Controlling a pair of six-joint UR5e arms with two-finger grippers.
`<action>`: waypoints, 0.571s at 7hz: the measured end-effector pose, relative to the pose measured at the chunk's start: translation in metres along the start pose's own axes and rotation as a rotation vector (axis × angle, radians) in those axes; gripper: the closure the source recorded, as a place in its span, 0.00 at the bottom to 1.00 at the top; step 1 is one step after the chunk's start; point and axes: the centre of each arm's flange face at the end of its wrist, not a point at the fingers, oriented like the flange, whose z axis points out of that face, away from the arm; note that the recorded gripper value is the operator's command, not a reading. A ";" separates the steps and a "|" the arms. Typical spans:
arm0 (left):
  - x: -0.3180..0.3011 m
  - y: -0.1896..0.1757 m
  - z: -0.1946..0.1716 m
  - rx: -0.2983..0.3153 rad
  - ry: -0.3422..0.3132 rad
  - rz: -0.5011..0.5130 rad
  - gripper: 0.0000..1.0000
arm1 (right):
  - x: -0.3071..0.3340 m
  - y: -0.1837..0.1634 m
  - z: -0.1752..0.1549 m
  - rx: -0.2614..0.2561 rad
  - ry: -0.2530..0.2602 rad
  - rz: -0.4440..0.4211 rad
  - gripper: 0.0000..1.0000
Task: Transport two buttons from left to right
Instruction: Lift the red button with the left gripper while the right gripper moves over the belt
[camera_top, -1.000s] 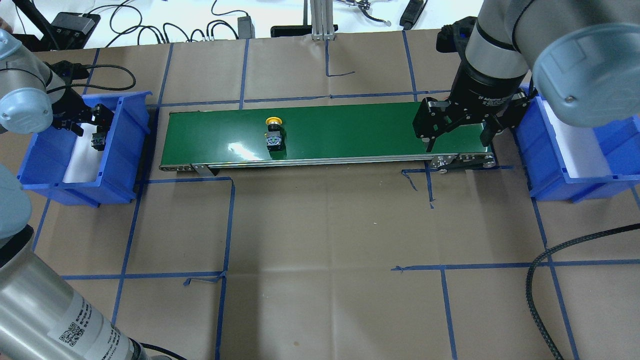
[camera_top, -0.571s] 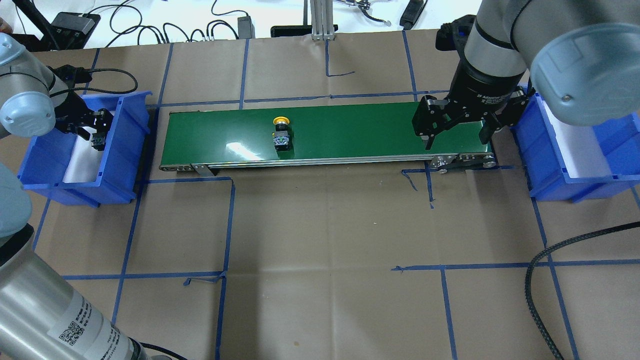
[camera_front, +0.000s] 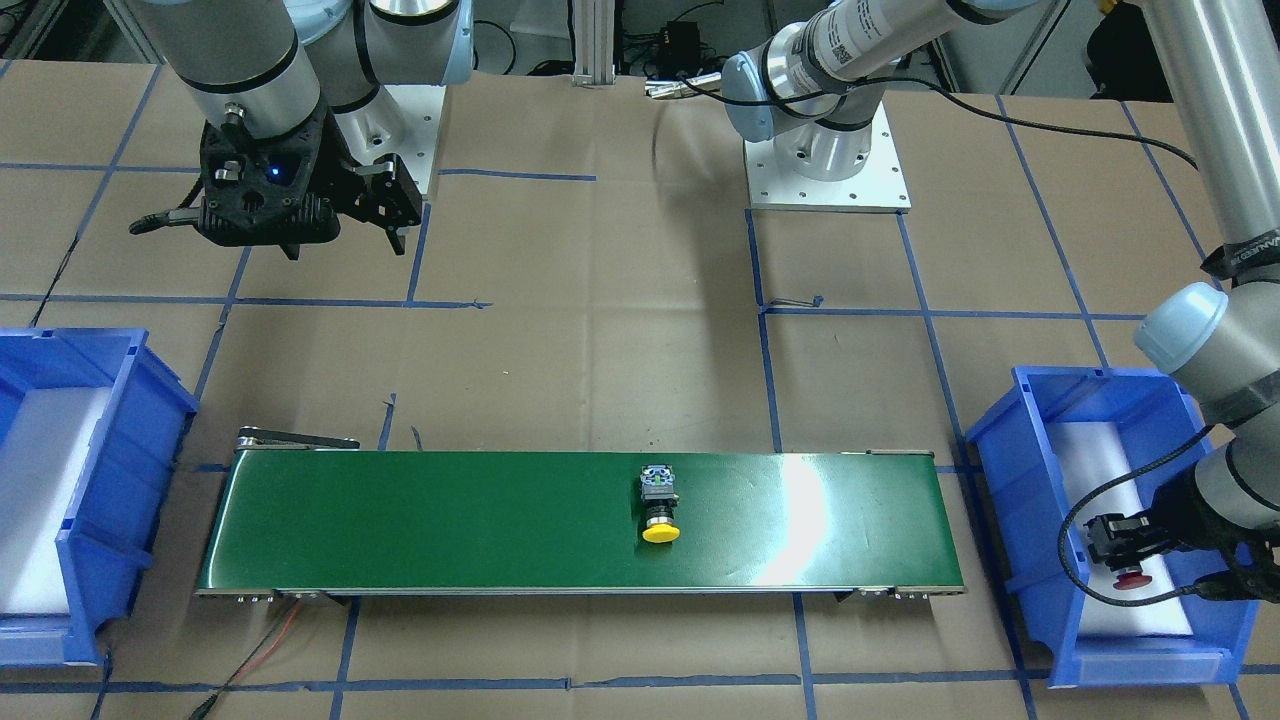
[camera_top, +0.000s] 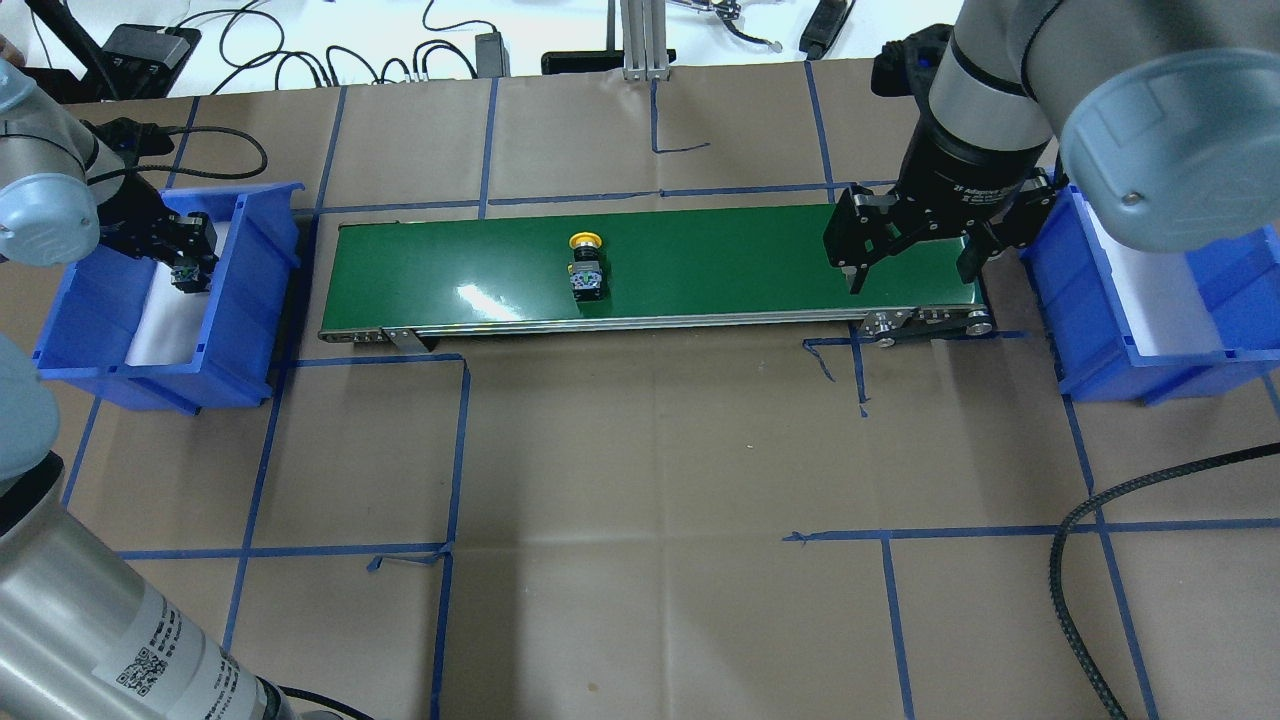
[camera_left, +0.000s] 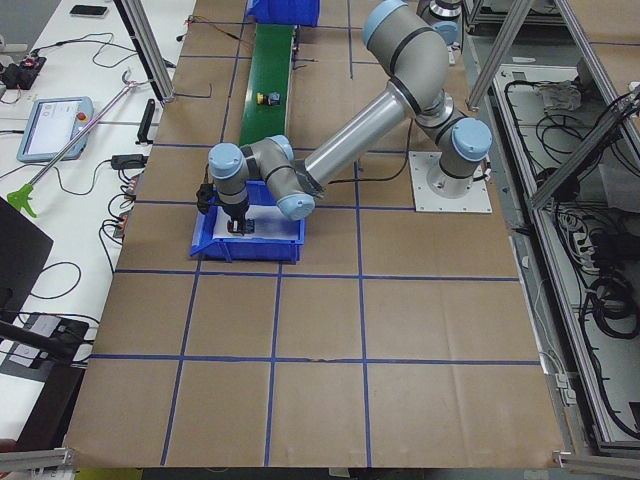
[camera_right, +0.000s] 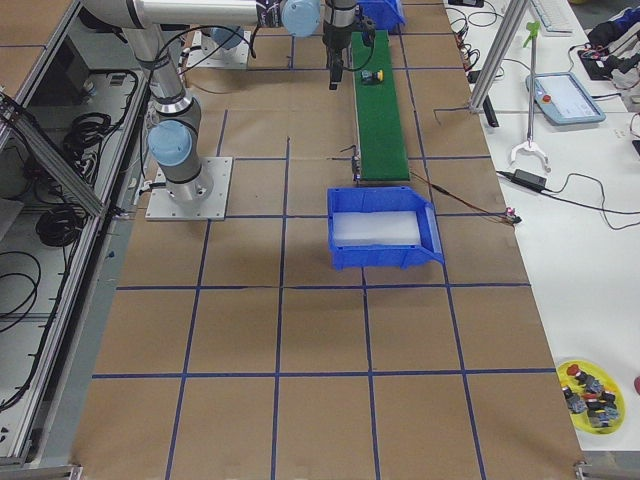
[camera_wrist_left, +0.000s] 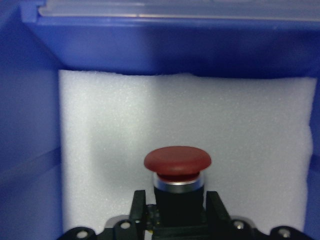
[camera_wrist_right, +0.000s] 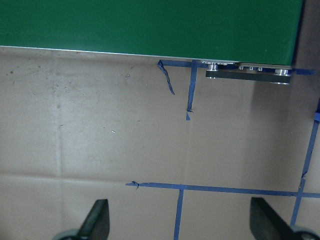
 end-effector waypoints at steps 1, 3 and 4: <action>-0.002 -0.001 -0.010 0.008 -0.006 0.002 0.83 | -0.001 -0.007 0.001 0.034 -0.009 -0.002 0.00; 0.001 0.006 -0.048 0.013 -0.010 0.005 0.83 | -0.001 -0.025 0.014 0.053 -0.014 -0.003 0.00; 0.005 0.014 -0.077 0.012 -0.010 0.007 0.83 | -0.001 -0.034 0.020 0.061 -0.014 -0.003 0.00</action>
